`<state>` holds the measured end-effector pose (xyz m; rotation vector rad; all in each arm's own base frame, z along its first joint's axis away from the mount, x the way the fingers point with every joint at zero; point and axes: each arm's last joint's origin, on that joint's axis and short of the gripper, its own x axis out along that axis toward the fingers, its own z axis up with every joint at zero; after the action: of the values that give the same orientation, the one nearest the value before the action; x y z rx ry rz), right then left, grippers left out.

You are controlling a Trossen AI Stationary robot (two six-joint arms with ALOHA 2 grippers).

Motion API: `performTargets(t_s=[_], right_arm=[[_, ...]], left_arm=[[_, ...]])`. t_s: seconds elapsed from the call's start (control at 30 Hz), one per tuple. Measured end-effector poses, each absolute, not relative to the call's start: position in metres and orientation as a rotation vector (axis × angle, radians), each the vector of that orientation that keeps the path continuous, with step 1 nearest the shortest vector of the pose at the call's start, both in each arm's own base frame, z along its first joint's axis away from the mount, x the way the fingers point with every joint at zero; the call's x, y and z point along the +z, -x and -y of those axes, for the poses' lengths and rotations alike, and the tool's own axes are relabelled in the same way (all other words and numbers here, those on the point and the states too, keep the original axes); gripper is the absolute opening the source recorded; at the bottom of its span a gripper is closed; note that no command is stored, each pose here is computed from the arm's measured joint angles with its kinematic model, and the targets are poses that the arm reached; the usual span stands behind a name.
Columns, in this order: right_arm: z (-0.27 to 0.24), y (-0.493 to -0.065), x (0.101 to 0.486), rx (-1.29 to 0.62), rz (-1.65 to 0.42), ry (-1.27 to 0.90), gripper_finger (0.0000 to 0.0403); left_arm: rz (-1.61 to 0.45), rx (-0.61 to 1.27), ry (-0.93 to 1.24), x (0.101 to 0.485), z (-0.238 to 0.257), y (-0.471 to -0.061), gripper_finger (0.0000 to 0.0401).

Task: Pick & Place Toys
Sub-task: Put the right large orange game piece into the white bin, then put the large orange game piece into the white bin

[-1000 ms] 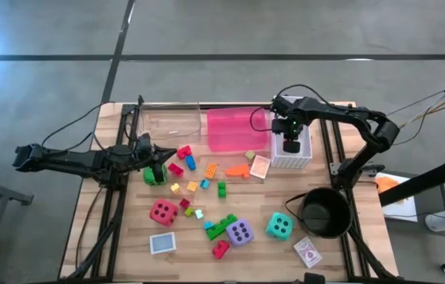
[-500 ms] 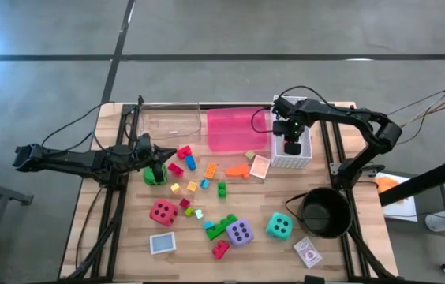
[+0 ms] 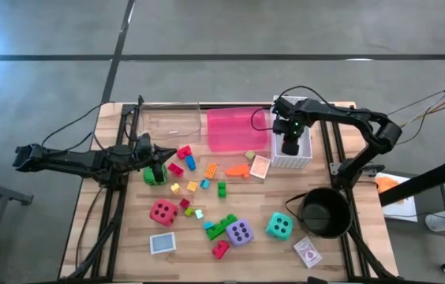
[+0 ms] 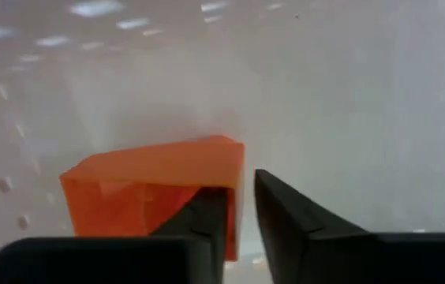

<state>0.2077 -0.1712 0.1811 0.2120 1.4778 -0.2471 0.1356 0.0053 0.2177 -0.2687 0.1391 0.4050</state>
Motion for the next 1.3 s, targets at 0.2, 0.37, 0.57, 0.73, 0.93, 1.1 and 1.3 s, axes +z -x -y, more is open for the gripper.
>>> performTargets(t_s=[0.2, 0.37, 0.57, 0.73, 0.93, 1.1, 1.3], right_arm=[[0.171, -0.209, 0.184, -0.27, -1.465, -0.26, 0.0162], [0.172, -0.209, 0.192, -0.284, -1.47, -0.28, 0.0214], [0.17, -0.207, 0.209, -0.308, -1.457, -0.281, 0.0243], [0.166, -0.202, 0.23, -0.359, -1.392, -0.276, 0.0247], [0.152, -0.188, 0.26, -0.476, -1.28, -0.318, 0.0247], [0.126, -0.184, 0.282, -0.575, -1.212, -0.263, 0.0247], [0.09, -0.19, 0.3, -0.538, -1.111, -0.194, 0.0247]], left_arm=[[-0.139, 0.405, 0.269, 0.218, -0.005, -0.136, 0.0004], [-0.139, 0.405, 0.269, 0.218, -0.005, -0.136, 0.0004], [-0.139, 0.405, 0.269, 0.218, -0.005, -0.136, 0.0004], [-0.139, 0.405, 0.269, 0.218, -0.005, -0.136, 0.0004], [-0.135, 0.406, 0.282, 0.218, -0.005, -0.136, 0.0004], [-0.126, 0.42, 0.294, 0.218, -0.006, -0.136, 0.0004], [-0.119, 0.424, 0.295, 0.219, -0.006, -0.136, 0.0004]])
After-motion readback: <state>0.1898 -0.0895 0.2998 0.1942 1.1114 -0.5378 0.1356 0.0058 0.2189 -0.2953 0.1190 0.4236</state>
